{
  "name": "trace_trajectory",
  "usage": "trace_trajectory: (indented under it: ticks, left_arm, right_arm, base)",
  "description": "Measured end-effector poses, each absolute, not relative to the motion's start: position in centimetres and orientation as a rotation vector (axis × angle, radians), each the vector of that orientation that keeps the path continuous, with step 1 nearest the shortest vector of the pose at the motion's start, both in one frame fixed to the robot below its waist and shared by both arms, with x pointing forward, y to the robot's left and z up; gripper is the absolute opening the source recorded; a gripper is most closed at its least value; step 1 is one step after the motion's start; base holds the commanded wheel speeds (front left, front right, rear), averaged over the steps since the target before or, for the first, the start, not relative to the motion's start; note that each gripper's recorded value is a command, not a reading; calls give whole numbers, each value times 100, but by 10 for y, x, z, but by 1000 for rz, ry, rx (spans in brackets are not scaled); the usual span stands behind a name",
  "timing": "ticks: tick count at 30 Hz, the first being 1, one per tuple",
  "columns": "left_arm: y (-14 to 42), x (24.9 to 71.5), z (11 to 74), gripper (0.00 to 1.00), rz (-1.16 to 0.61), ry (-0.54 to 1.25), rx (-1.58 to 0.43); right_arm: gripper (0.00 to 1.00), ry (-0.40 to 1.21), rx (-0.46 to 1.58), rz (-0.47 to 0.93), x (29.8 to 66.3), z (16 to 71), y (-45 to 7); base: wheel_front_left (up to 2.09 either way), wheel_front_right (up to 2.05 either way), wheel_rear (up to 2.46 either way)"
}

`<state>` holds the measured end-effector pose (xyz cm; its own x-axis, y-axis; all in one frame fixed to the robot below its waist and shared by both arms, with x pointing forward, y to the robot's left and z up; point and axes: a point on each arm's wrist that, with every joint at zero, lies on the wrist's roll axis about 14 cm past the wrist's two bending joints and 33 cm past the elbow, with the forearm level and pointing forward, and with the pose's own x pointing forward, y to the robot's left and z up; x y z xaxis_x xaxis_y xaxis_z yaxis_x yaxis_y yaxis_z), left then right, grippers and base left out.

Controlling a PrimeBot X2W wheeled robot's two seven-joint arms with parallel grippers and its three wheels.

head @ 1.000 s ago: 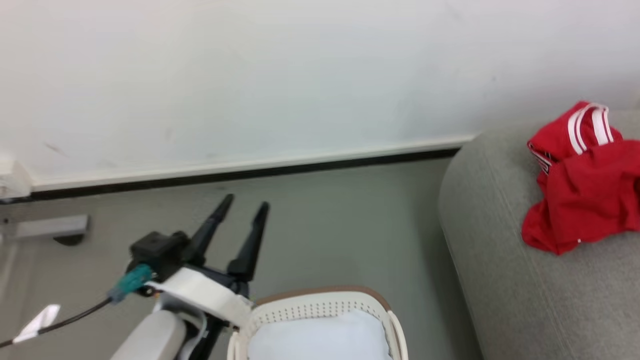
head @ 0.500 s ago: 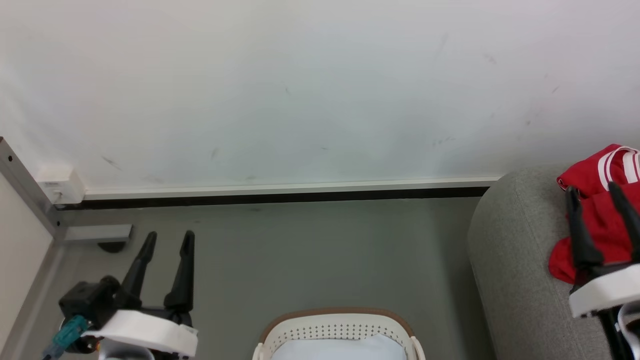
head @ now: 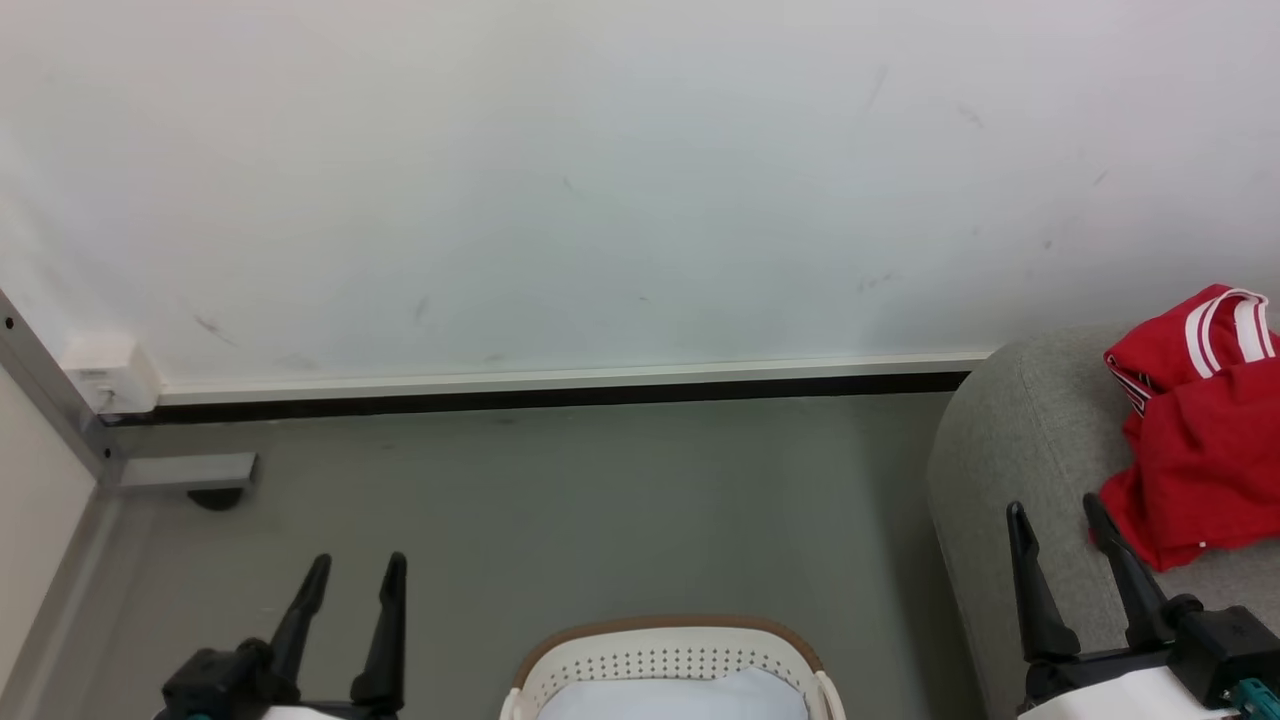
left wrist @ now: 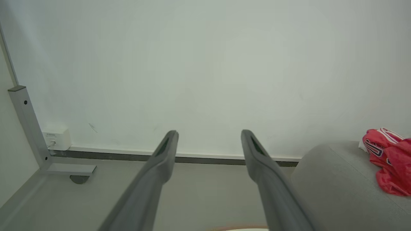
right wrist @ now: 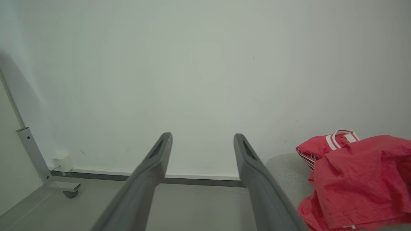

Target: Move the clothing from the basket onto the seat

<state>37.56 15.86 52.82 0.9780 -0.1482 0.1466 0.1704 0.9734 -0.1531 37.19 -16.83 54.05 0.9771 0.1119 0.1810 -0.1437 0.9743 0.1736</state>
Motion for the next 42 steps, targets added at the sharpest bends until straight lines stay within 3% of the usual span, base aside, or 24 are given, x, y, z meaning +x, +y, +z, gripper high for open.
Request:
trace_trajectory:
  ticks: [22,23,42]
  left_arm:
    - [155,375,525,100,-163,-130,-158]
    - [154,374,522,0,-162,-121,-159]
    - [170,371,499,0,-64,-13,-442]
  right_arm:
    - [100,-173,201,148,372,541,-152]
    - [0,-162,201,147,371,538,-152]
    - [0,-51,478,66,368,510,-168]
  base:
    - [0,0,0]
    - [0,0,0]
    - [0,0,0]
